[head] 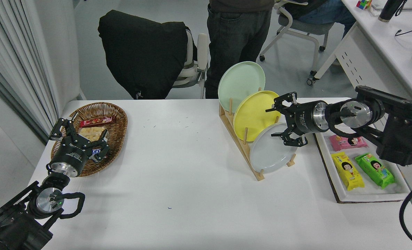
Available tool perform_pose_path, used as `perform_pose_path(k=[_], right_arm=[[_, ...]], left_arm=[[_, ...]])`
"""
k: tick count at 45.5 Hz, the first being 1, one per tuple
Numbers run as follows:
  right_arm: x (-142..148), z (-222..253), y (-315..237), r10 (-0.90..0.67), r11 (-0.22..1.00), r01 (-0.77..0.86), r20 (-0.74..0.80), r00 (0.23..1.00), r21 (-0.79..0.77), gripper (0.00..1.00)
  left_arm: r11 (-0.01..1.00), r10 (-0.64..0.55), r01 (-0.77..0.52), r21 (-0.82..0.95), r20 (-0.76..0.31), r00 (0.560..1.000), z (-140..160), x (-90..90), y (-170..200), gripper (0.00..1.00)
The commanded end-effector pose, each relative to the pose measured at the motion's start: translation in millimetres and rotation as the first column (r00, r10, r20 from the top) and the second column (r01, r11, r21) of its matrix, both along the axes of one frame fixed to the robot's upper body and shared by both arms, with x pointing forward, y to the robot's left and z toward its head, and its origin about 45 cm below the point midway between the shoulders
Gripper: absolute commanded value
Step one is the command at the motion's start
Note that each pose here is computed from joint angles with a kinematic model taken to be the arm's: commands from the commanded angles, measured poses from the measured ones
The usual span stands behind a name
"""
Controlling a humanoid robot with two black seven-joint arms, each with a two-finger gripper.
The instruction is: Place the plate on the table
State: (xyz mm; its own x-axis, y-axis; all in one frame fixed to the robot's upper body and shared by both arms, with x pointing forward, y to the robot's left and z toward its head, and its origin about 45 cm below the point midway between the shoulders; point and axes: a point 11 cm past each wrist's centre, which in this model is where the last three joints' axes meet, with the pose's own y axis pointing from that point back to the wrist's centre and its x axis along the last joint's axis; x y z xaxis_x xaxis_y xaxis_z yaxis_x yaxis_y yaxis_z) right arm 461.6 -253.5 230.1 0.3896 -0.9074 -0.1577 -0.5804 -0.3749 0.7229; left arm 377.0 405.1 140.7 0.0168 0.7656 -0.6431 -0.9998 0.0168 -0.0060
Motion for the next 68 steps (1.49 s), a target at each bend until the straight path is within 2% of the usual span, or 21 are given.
perform_pose_path(k=[1,20,39,42,45,48,49,68], right_arm=[[-0.5,-4.4,-6.0,-0.02,1.0,0.019,-0.012,1.0,-0.017,0.56],[-6.4,-5.5,-3.5,0.007,1.0,-0.008,-0.064,0.998,-0.018,0.56],[-3.3,1.6,-8.3,0.007,1.0,-0.008,-0.039,0.999,-0.023,0.58],[-3.0,2.1,-8.0,0.008,1.0,-0.009,-0.037,0.999,-0.02,0.56],[-3.1,1.8,-8.2,0.009,1.0,-0.01,-0.036,0.999,-0.022,0.5],[-3.0,1.7,-8.8,0.008,1.0,-0.009,-0.037,0.999,-0.025,0.36],[-3.0,1.7,-8.8,0.008,1.0,-0.009,-0.037,0.999,-0.025,0.34],[-1.7,3.9,-5.8,0.01,1.0,-0.011,-0.032,0.999,-0.022,0.32]], left_arm=[[1.0,0.0,0.0,0.0,0.0,1.0,-0.1,-0.1,0.2,0.98],[1.0,0.0,0.0,0.0,0.0,1.0,0.0,0.0,-0.1,0.98],[1.0,0.0,0.0,0.0,0.0,1.0,0.0,0.0,0.0,0.98],[1.0,0.0,0.0,0.0,0.0,1.0,0.0,0.0,0.0,0.98],[1.0,0.0,0.0,0.0,0.0,1.0,0.0,0.0,-0.1,0.98],[1.0,-0.001,0.001,0.0,0.001,1.0,0.1,0.0,-0.2,0.98],[1.0,0.001,-0.001,0.001,-0.001,1.0,-0.2,-0.1,0.3,0.98],[1.0,0.0,0.0,0.0,0.0,1.0,0.0,0.0,-0.1,0.98]])
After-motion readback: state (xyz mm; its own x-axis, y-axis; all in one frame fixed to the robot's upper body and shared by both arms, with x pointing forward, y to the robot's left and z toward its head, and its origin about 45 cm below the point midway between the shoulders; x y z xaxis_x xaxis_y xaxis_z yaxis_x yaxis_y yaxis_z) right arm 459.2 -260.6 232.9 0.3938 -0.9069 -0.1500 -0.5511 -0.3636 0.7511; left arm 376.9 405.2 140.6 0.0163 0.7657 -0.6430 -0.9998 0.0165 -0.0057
